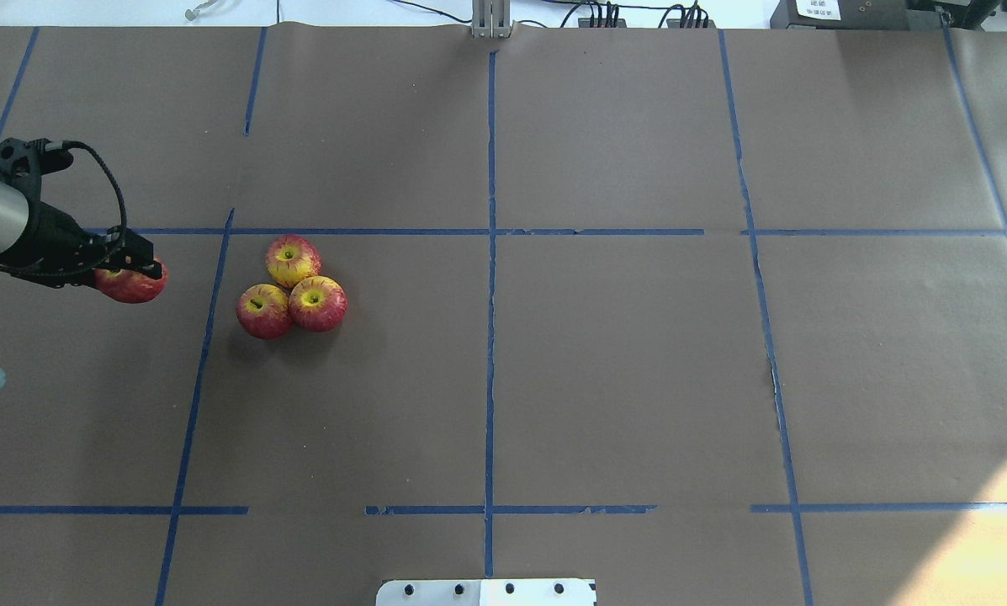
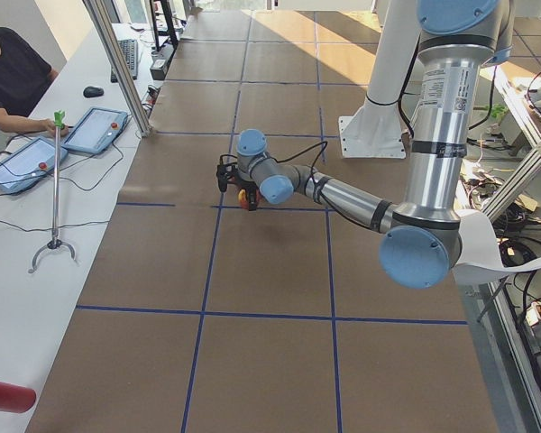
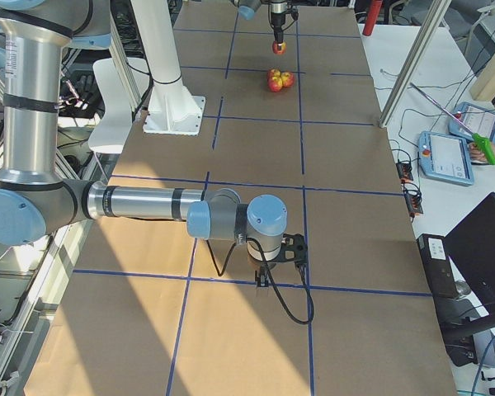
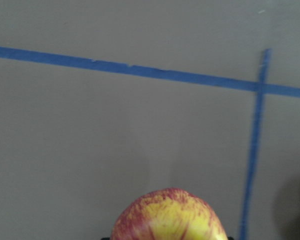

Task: Stack apples
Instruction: 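Carry the apple with the left gripper over the three-apple cluster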

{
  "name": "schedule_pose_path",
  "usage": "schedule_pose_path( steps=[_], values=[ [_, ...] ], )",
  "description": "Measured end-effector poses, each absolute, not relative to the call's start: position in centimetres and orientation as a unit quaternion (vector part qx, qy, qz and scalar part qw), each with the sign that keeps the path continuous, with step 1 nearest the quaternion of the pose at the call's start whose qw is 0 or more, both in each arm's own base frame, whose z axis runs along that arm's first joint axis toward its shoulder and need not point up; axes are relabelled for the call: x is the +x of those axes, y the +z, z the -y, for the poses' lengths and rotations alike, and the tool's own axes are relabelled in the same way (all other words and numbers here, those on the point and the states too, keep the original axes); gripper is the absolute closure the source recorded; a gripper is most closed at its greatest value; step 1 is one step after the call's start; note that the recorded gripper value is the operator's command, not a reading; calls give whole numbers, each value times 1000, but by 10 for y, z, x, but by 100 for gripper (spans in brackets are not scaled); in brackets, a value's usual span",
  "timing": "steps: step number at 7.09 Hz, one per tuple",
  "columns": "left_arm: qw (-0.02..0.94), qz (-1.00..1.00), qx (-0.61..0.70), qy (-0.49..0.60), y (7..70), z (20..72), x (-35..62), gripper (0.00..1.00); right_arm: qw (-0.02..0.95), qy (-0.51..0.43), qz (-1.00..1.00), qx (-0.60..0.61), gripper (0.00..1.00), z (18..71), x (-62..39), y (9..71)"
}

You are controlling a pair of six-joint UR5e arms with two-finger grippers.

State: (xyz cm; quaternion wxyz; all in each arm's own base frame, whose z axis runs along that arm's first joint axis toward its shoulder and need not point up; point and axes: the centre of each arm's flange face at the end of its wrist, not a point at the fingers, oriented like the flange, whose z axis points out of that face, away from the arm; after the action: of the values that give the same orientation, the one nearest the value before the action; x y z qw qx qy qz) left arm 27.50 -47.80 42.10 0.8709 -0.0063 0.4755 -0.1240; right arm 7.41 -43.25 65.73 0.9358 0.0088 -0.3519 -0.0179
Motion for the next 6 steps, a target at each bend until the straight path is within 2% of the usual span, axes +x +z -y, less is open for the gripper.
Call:
schedule_pose_path(
  steps=[2,3,6],
  values=[
    [866,-471,-52,-158,352,481,332,100,936,-18,352,9,0,432,74,657],
    [873,-456,-57,-163,336,478,357,100,936,-18,352,9,0,432,74,657],
    [885,-432,-37,-167,330,471,386,100,936,-18,352,8,0,432,74,657]
  ],
)
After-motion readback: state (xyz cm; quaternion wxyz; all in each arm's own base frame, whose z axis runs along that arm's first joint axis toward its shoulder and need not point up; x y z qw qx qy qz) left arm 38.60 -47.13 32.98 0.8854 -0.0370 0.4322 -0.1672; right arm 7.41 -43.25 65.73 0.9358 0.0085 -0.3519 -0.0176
